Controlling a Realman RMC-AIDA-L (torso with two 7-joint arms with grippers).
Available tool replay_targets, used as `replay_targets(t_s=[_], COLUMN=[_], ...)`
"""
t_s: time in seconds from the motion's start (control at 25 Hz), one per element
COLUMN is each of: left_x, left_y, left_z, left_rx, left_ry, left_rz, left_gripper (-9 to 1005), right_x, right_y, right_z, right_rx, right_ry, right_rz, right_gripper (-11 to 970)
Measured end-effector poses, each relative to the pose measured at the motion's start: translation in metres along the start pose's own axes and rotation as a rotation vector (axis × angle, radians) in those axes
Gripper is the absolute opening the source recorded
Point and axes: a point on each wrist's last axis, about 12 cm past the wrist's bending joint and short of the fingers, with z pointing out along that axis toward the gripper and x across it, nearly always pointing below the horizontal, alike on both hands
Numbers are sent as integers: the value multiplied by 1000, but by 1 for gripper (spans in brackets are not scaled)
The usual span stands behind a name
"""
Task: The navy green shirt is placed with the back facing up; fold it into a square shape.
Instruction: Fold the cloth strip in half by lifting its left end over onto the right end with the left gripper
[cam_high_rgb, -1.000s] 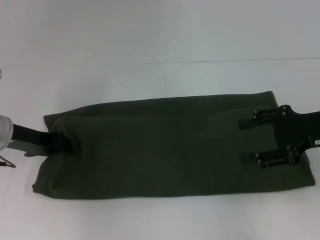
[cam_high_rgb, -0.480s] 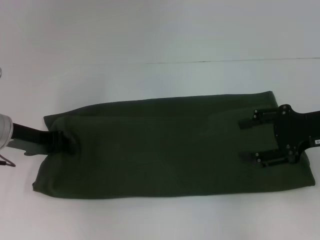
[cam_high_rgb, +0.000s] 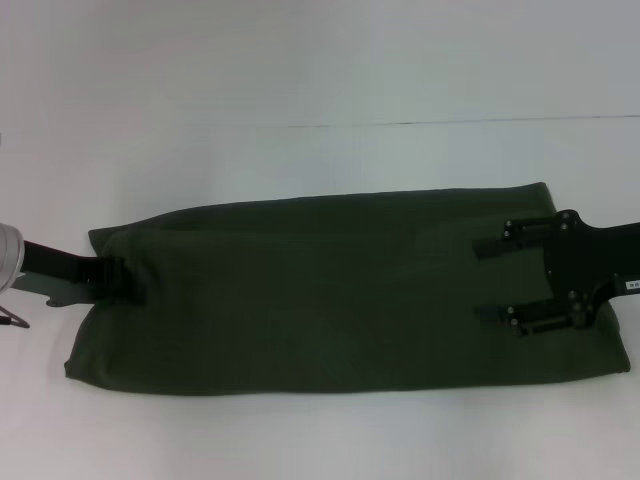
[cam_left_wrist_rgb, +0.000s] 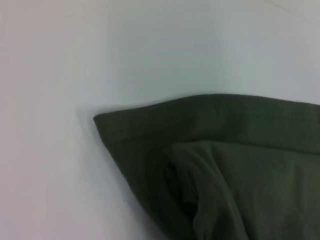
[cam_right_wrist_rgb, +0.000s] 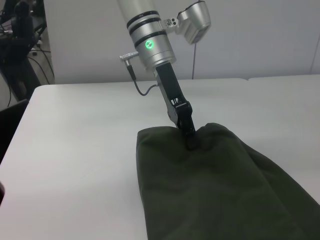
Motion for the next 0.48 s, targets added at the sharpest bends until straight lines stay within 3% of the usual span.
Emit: replay_targets(t_s=[0.08,0.48], left_x=[0,-3], left_y=[0,-1], left_z=[0,-1], left_rx=[0,-3], left_ry=[0,-6], left_rz=[2,14], left_gripper=[83,83], right_x=[0,-2], right_y=[0,-2], right_z=[0,2], right_rx=[0,-2], right_ry=[0,-1], right_rz=[-1,-4], right_gripper=[795,794])
